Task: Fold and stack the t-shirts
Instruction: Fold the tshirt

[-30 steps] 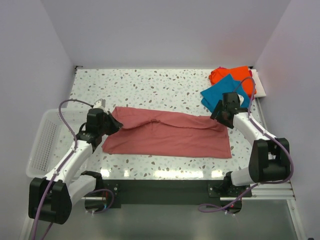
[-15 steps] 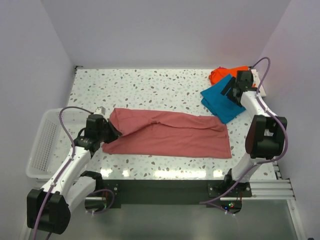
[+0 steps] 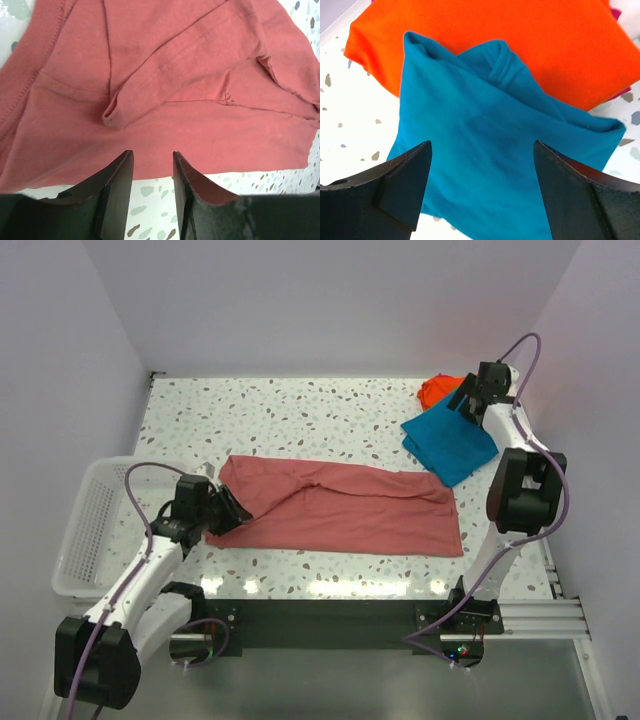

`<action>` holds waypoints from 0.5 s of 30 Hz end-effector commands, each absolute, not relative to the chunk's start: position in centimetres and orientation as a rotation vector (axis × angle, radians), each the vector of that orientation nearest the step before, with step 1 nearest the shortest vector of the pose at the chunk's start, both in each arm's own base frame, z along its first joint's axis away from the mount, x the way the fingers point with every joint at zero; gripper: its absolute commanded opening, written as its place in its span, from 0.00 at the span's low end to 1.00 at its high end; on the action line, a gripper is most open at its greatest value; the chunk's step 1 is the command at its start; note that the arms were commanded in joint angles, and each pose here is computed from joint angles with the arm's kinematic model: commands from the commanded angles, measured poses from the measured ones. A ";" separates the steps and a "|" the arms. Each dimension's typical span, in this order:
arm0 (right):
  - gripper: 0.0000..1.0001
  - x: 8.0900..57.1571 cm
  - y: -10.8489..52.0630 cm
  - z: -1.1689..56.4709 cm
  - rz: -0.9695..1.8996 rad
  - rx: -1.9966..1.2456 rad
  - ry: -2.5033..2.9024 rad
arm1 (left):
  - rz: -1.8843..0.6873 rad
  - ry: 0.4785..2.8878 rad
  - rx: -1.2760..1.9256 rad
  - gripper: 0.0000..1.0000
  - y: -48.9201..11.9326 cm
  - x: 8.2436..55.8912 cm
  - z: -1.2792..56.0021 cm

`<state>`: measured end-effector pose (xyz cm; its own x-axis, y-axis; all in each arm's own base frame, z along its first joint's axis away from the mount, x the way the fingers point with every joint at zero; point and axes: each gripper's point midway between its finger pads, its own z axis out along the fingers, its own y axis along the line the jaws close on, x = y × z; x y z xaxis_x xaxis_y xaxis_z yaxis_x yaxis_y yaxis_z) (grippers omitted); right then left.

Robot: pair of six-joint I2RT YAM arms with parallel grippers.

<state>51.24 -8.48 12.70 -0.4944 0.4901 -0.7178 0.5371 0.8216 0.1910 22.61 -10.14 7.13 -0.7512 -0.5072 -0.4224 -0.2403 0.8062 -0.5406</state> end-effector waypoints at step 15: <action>0.83 56.2 -11.0 13.3 -0.258 0.434 2.141 | -0.743 2.362 -0.364 0.43 -12.2 24.8 10.0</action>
